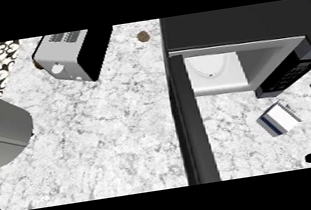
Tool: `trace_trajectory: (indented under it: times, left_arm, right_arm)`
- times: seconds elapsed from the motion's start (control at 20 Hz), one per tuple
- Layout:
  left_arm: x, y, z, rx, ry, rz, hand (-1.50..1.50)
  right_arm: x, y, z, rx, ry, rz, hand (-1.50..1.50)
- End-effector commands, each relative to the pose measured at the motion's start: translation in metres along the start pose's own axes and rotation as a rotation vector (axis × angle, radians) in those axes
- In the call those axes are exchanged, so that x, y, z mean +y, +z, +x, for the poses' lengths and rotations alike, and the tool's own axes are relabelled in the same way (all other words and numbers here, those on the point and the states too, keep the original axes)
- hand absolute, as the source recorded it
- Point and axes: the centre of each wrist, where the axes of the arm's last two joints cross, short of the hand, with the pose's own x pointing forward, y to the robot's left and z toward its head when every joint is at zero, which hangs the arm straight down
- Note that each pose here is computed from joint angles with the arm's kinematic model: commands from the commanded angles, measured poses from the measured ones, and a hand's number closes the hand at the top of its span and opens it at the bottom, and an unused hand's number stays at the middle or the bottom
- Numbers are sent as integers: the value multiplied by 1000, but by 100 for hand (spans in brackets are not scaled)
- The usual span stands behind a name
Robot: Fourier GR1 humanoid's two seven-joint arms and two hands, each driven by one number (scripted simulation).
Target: Pick up the milk, place it into the microwave and close the microwave
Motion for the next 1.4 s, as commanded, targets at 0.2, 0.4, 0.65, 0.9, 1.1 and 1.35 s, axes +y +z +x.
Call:
trace_trajectory:
  times: [0.2, 0.4, 0.65, 0.9, 1.1, 1.35]
  left_arm:
    - [-7, 11, 35, -143, 71, -21, -150]
    - [-9, 14, 37, -123, 86, -45, -150]
    - [11, 19, 24, -117, 88, -20, -150]
    - [-8, 28, 34, -114, 98, -43, -150]
    - [11, 34, 15, -114, 98, -38, -150]
    - [5, 33, 28, -120, 86, -46, -150]
  right_arm:
    - [7, 27, -58, 72, 46, 23, -150]
    - [9, 5, -70, 60, 114, 23, -150]
    - [25, 6, -91, 54, 104, 50, -150]
    - [21, 14, -100, 55, 71, 43, -150]
    - [22, 5, -102, 30, -16, 36, -150]
    - [28, -1, -106, 43, -53, 43, 150]
